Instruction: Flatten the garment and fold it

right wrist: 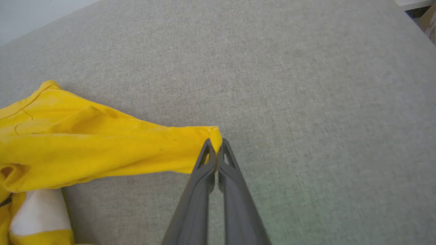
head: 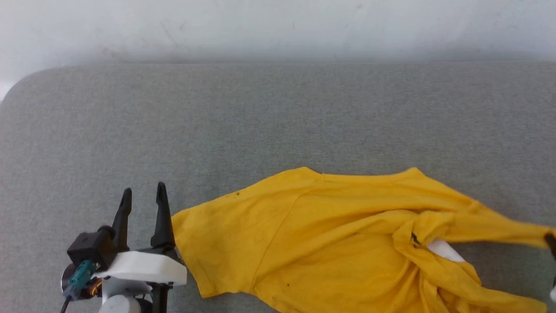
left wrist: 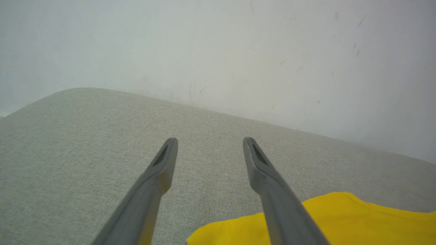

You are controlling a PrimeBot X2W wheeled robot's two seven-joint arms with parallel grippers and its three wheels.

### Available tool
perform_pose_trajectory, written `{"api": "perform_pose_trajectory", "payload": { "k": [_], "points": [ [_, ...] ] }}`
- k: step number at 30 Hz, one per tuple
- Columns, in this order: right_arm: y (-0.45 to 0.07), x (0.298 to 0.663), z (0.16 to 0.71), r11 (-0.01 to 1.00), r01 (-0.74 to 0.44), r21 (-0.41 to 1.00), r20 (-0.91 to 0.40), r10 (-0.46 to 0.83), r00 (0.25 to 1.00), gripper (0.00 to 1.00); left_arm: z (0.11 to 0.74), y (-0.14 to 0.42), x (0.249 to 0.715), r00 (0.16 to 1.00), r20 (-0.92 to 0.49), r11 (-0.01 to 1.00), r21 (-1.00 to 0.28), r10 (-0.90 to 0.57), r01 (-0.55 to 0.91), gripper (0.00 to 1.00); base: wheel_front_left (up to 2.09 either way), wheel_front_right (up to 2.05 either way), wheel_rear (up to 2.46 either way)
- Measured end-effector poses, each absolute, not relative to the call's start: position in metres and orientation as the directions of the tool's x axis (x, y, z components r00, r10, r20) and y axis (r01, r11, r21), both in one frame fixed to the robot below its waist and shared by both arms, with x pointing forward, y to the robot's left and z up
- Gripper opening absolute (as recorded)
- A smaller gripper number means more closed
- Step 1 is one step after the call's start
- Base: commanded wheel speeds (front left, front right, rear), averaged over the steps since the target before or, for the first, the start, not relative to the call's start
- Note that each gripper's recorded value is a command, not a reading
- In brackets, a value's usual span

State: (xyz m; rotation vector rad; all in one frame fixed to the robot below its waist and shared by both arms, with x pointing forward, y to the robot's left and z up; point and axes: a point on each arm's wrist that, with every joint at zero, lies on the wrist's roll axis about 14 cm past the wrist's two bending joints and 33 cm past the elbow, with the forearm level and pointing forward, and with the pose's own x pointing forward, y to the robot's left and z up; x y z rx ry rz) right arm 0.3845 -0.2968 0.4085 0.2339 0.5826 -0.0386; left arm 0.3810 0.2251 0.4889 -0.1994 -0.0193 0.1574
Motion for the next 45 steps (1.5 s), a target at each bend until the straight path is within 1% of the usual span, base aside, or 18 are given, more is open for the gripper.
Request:
{"api": "perform_pose_trajectory", "payload": {
  "k": [1,2,3,4,5,8,15,19,21,24,28,30,34,37,39,45],
  "points": [
    [-0.299,0.373,0.403,0.969,0.125,0.214,-0.556,0.016,0.831,0.0,0.488,0.225,0.38,0.988,0.001,0.968,-0.199,0.156,-0.153,1.0,0.0,0.0,0.0],
    [-0.301,0.364,0.399,0.964,0.145,0.223,-0.555,0.003,0.832,0.38,0.487,0.224,0.38,0.988,-0.003,0.968,-0.2,0.154,-0.152,1.0,0.0,0.0,0.0],
    [-0.301,0.356,0.395,0.959,0.163,0.232,-0.555,-0.007,0.832,0.38,0.486,0.224,0.379,0.988,-0.009,0.967,-0.203,0.155,-0.154,1.0,0.0,0.0,0.0],
    [-0.301,0.349,0.392,0.955,0.176,0.239,-0.558,-0.013,0.83,0.94,0.485,0.224,0.378,0.988,-0.014,0.967,-0.204,0.154,-0.154,1.0,0.0,0.0,0.0],
    [-0.301,0.343,0.39,0.951,0.191,0.244,-0.555,-0.024,0.831,1.0,0.484,0.225,0.377,0.988,-0.018,0.967,-0.204,0.154,-0.154,1.0,0.0,0.0,0.0],
    [-0.303,0.331,0.389,0.943,0.219,0.249,-0.53,-0.056,0.846,1.0,0.483,0.226,0.373,0.988,-0.023,0.966,-0.203,0.155,-0.157,1.0,0.0,0.0,0.0],
    [-0.297,0.336,0.422,0.915,0.227,0.333,-0.368,-0.095,0.925,1.0,0.484,0.229,0.363,0.987,-0.029,0.966,-0.201,0.16,-0.162,1.0,0.0,0.0,0.0],
    [-0.3,0.334,0.434,0.927,0.212,0.31,-0.347,-0.098,0.933,1.0,0.485,0.23,0.357,0.986,-0.03,0.964,-0.204,0.166,-0.169,1.0,0.0,0.0,0.0],
    [-0.305,0.332,0.434,0.939,0.211,0.271,-0.374,-0.099,0.922,1.0,0.485,0.231,0.353,0.985,-0.033,0.964,-0.202,0.168,-0.172,1.0,0.0,0.0,0.0],
    [-0.309,0.333,0.426,0.953,0.206,0.224,-0.47,-0.079,0.879,1.0,0.485,0.228,0.353,0.986,-0.035,0.965,-0.203,0.162,-0.165,1.0,0.0,0.0,0.0],
    [-0.297,0.344,0.413,0.969,0.149,0.196,-0.609,0.001,0.793,1.0,0.487,0.223,0.357,0.989,-0.035,0.968,-0.205,0.143,-0.147,1.0,0.0,0.0,0.0],
    [-0.291,0.35,0.408,0.977,0.116,0.177,-0.658,0.03,0.753,1.0,0.484,0.221,0.358,0.99,-0.042,0.968,-0.205,0.138,-0.143,1.0,0.0,0.0,0.0],
    [-0.282,0.364,0.396,0.99,0.05,0.13,-0.727,0.061,0.684,1.0,0.479,0.222,0.362,0.988,-0.059,0.967,-0.206,0.142,-0.152,1.0,0.0,0.0,0.0],
    [-0.27,0.374,0.386,0.993,0.001,0.114,-0.758,0.086,0.646,1.0,0.475,0.224,0.366,0.986,-0.069,0.965,-0.208,0.15,-0.162,1.0,0.0,0.0,0.0],
    [-0.261,0.375,0.375,0.994,-0.027,0.11,-0.79,0.104,0.604,1.0,0.47,0.226,0.367,0.984,-0.081,0.964,-0.205,0.157,-0.171,1.0,0.0,0.0,0.0],
    [-0.252,0.38,0.36,0.992,-0.09,0.091,-0.851,0.124,0.51,1.0,0.458,0.229,0.367,0.978,-0.114,0.96,-0.204,0.173,-0.193,1.0,0.0,0.0,0.0]
  ]
}}
